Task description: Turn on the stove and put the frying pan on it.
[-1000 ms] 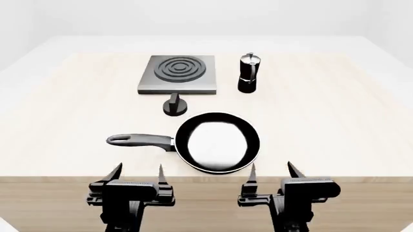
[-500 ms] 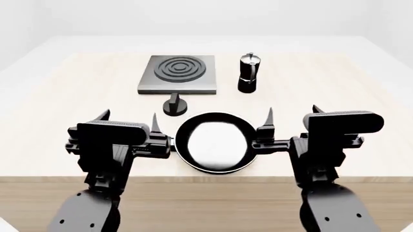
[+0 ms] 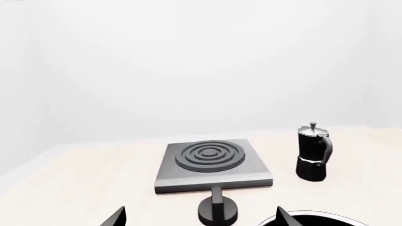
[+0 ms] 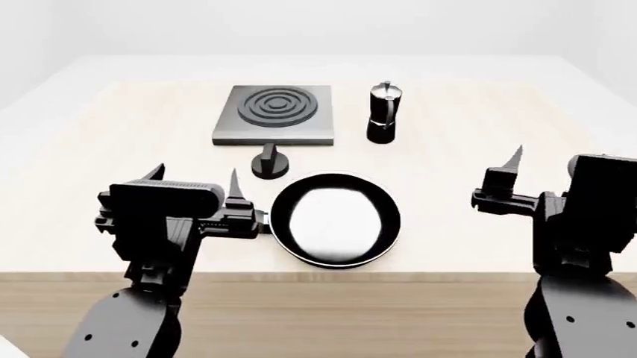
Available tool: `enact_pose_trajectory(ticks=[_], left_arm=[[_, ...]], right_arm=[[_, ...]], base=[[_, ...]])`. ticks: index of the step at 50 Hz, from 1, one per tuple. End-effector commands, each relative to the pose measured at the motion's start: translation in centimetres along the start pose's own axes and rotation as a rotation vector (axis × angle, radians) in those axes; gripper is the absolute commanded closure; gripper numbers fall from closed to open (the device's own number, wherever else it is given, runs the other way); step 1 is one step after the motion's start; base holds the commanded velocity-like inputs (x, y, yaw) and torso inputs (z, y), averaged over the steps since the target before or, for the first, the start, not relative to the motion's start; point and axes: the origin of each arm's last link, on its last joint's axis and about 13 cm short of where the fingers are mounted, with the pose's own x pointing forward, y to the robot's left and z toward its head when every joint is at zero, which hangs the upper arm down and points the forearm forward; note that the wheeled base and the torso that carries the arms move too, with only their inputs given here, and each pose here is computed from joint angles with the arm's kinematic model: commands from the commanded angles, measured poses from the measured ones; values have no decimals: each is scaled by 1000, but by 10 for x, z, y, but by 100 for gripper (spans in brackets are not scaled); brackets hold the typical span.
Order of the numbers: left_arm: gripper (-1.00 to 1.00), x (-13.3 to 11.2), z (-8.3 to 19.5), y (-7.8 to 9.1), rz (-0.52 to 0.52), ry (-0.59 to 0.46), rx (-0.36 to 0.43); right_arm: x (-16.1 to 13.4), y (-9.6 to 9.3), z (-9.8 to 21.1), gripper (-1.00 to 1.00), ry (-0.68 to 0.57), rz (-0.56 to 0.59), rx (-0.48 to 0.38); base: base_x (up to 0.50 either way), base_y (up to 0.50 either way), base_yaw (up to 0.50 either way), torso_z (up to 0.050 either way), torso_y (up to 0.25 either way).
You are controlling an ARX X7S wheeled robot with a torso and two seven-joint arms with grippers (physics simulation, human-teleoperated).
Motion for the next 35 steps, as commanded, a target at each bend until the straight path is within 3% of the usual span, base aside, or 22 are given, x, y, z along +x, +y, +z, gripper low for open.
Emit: enact_pose_trajectory(ticks=[1,7,12,35], left_arm=[[-100,0,0,2,6,-3,2],[-100,1,2,3,9,-7,0],[-100,1,1,2,8,-5,3],[-100,2,0,4,25,-14,14]], right_arm=[[0,-47,3,-100,11,-250,2],[-3,-61,0,-100,28,-310,-2],[-3,-62,-4,-100,38,-322,-7],[-3,-61,-12,-100,66,-314,-18]], base=[[0,0,0,0,0],[0,0,0,0,0],[0,0,0,0,0],[500,0,0,0,0]])
